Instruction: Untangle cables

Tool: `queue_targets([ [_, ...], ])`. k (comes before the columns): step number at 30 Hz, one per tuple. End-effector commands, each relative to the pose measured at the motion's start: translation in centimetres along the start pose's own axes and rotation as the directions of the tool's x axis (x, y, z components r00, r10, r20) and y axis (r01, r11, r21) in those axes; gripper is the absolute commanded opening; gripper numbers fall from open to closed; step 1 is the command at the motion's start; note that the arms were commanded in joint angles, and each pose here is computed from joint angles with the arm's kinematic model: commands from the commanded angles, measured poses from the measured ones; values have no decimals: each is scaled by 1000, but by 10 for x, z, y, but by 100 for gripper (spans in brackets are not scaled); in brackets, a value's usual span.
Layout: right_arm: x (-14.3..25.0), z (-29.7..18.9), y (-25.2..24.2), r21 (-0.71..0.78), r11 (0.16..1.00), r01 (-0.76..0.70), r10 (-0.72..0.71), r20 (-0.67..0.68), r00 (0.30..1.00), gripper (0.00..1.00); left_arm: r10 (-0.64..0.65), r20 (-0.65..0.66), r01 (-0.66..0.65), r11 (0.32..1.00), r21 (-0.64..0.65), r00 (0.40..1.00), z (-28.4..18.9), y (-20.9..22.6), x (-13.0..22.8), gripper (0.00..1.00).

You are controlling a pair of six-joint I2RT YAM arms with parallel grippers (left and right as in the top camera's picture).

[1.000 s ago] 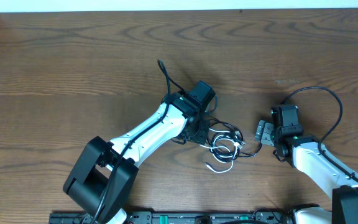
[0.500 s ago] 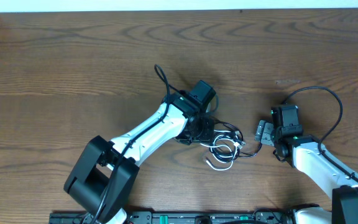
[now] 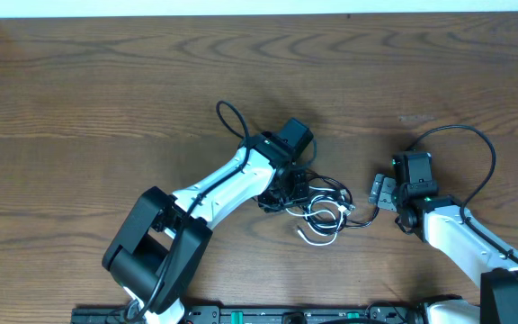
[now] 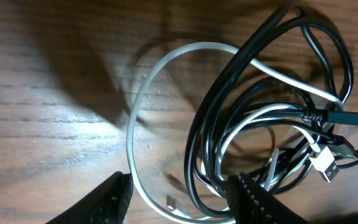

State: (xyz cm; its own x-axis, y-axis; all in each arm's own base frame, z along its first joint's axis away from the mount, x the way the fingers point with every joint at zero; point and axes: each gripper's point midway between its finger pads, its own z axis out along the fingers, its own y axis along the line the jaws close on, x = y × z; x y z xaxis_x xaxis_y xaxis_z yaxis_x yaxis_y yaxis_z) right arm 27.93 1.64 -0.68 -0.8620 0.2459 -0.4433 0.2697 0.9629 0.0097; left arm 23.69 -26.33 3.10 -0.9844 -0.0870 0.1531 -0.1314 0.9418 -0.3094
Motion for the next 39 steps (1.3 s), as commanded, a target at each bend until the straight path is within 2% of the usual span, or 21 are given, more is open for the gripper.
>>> queue_targets([
  [1,52,14,-21,59,998,23,-13,-157,988,88,-45,-52,46,999,19,998,4,-2,8,52],
  [16,52,14,-21,59,998,23,-13,-157,987,88,-54,-87,56,998,14,995,4,-1,16,52],
  [29,52,14,-21,59,998,24,-14,-158,987,88,12,-25,-13,999,-40,1000,28,-5,12,52],
  [31,52,14,-21,59,998,24,-14,-158,987,88,8,-20,-10,998,-59,1000,32,-1,10,47],
  [33,52,14,-21,59,998,23,-14,-158,987,88,9,0,-9,997,-79,1000,32,2,6,27],
  [35,52,14,-21,59,998,24,-14,-158,987,88,12,12,-11,996,-85,1000,31,3,4,14],
  [39,52,14,-21,60,998,24,-14,-158,987,88,8,18,-6,997,-82,1000,29,4,1,8],
])
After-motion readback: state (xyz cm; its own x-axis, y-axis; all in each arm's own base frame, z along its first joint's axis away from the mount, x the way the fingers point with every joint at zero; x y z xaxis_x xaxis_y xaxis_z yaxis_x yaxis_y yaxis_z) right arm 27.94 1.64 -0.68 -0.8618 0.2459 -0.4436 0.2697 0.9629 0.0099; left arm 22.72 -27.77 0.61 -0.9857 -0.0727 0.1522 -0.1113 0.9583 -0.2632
